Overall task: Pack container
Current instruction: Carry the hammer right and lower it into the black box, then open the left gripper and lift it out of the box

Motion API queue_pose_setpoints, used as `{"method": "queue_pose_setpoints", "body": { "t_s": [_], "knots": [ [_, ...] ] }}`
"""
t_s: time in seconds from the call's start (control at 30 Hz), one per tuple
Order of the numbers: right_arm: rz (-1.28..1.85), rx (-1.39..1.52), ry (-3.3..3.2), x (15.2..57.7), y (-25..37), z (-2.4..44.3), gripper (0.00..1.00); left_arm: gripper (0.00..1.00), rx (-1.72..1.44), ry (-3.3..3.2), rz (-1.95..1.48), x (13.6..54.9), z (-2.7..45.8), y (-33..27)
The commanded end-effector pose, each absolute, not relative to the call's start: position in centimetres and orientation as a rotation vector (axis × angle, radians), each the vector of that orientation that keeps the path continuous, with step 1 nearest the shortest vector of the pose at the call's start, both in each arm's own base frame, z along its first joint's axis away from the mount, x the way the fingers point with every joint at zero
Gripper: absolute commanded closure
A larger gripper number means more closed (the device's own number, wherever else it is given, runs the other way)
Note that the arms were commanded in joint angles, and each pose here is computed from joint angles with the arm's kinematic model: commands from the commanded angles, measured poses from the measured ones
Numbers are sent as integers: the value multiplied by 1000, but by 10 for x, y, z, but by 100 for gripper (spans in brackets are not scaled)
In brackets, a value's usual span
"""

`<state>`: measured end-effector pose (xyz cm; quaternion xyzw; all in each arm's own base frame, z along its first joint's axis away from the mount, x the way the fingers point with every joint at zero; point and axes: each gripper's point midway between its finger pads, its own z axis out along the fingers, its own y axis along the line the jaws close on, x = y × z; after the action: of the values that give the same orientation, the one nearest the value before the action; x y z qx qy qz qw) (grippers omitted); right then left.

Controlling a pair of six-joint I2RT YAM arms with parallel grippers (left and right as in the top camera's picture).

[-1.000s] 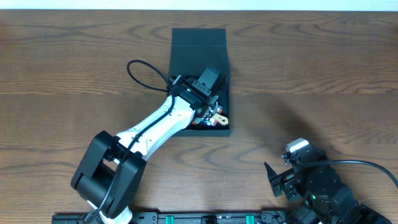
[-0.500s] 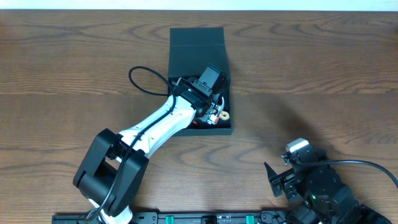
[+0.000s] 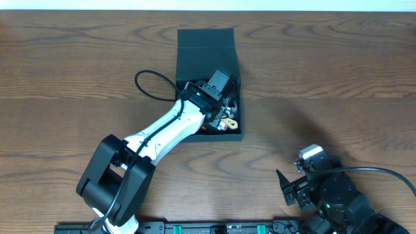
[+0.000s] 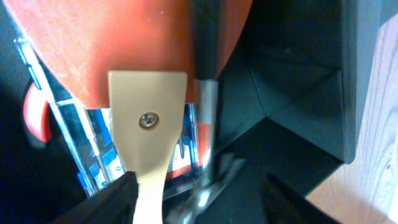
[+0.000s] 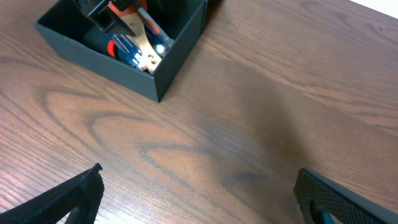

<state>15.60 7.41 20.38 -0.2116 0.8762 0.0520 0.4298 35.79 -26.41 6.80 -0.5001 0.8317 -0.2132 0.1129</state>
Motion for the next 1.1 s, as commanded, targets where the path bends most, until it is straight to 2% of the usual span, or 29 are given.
{"method": "queue_pose_setpoints", "body": {
  "t_s": [0.0, 0.17, 0.3, 0.33, 0.4, 0.43, 0.63, 0.73, 1.07],
  "knots": [
    [123, -496, 2184, 158, 71, 206, 1, 35, -1465, 2437, -626, 361, 69, -266],
    [123, -496, 2184, 158, 71, 206, 1, 29, -1329, 2433, -647, 365, 91, -263],
    [123, -496, 2184, 158, 71, 206, 1, 25, -1127, 2413, -698, 368, 132, -259],
    [123, -496, 2184, 158, 71, 206, 1, 22, -1058, 2401, -707, 368, 146, -256],
    [123, -496, 2184, 158, 71, 206, 1, 2, -921, 2372, -719, 368, 174, -251],
    [123, -496, 2184, 158, 71, 206, 1, 1, -859, 2354, -718, 367, 187, -248],
    [123, -496, 2184, 158, 71, 206, 1, 1, -503, 2223, -662, 355, 262, -223],
    [123, -496, 2184, 158, 71, 206, 1, 1, -464, 2178, -687, 348, 283, -218],
    [123, -496, 2184, 158, 71, 206, 1, 1, -465, 2207, -662, 339, 281, -212]
  ]
}}
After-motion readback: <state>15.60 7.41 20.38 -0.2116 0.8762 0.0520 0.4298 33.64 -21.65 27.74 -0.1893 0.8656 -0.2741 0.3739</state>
